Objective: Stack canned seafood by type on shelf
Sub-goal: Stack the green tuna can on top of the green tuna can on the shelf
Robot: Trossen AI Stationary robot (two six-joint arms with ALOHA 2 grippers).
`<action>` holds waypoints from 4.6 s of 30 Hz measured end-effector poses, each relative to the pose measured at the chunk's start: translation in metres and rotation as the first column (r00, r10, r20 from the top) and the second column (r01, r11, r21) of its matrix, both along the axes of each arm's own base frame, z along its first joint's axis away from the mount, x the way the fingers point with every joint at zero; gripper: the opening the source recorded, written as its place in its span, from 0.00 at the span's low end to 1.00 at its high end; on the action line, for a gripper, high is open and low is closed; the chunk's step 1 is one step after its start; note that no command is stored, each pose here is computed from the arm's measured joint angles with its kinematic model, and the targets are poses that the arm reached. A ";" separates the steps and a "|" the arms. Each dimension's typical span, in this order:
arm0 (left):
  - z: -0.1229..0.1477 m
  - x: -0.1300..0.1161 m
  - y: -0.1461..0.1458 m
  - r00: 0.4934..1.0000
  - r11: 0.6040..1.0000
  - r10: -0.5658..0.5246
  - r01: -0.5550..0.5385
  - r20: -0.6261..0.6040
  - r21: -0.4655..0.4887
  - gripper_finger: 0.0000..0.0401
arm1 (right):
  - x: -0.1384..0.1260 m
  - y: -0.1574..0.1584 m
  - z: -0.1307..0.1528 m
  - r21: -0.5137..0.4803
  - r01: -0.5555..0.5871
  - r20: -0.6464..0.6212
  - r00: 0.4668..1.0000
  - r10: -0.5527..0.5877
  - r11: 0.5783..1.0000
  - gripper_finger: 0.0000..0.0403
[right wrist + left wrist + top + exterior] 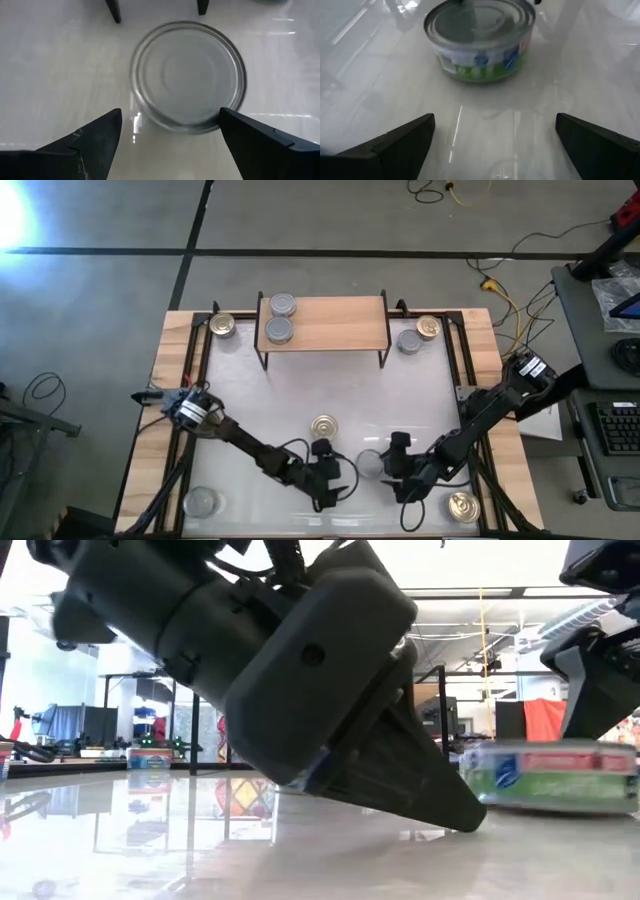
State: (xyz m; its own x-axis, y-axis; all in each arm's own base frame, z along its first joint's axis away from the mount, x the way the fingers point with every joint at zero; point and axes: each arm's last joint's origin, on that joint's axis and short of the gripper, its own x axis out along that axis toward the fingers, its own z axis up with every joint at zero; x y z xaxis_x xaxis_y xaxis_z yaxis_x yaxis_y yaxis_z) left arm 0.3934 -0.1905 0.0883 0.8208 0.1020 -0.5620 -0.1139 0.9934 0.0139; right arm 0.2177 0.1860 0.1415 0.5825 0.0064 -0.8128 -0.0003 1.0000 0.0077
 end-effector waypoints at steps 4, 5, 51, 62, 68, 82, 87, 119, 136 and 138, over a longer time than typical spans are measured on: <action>-0.001 0.007 0.009 0.999 0.999 -0.045 0.045 0.016 0.012 1.00 | -0.002 -0.001 -0.001 -0.013 -0.001 -0.017 1.000 0.001 1.000 0.79; -0.001 0.009 0.011 0.999 0.999 -0.050 0.049 0.021 0.018 1.00 | -0.002 -0.002 0.000 -0.005 -0.002 -0.018 1.000 0.002 1.000 0.78; -0.013 0.057 0.002 0.981 0.998 -0.055 0.050 0.189 0.031 1.00 | 0.002 -0.011 -0.006 -0.199 0.074 0.008 0.997 -0.074 0.977 0.78; -0.011 0.057 0.000 0.978 1.000 -0.018 0.017 0.210 0.007 0.94 | 0.002 -0.011 -0.006 -0.197 0.071 0.007 0.997 -0.071 0.978 0.76; 0.004 0.048 -0.009 0.984 0.998 0.020 -0.031 0.180 0.057 0.92 | 0.005 -0.010 0.001 -0.184 0.068 0.019 0.998 -0.065 0.981 0.76; 0.119 -0.027 0.016 0.983 0.935 0.167 -0.183 0.079 0.302 0.92 | 0.025 -0.007 0.058 -0.357 -0.004 0.192 0.978 0.077 0.934 0.69; 0.148 -0.078 0.052 0.957 0.914 0.251 -0.284 0.147 0.288 0.93 | 0.033 -0.006 0.059 -0.349 -0.017 0.229 0.968 0.103 0.937 0.66; 0.204 -0.194 0.353 0.786 0.791 0.591 -0.609 0.179 0.062 0.94 | 0.133 -0.237 0.132 -0.294 -0.019 0.415 0.898 0.146 0.956 0.51; 0.196 -0.176 0.391 0.823 0.825 0.562 -0.565 0.087 0.018 0.93 | 0.181 -0.381 0.185 -0.315 0.200 0.560 0.828 0.012 0.928 0.11; 0.198 -0.182 0.394 0.832 0.833 0.547 -0.552 0.090 0.045 0.93 | 0.183 -0.397 0.188 -0.277 0.183 0.592 0.806 0.017 0.943 0.08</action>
State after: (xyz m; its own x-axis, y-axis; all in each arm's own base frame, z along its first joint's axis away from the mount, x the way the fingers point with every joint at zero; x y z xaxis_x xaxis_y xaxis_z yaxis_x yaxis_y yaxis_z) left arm 0.2118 0.2039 0.2864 0.6550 0.5831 -0.4806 -0.6440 0.7635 0.0485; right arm 0.4012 -0.2106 0.3292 0.9284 -0.2530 -0.2721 0.1784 0.9459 -0.2709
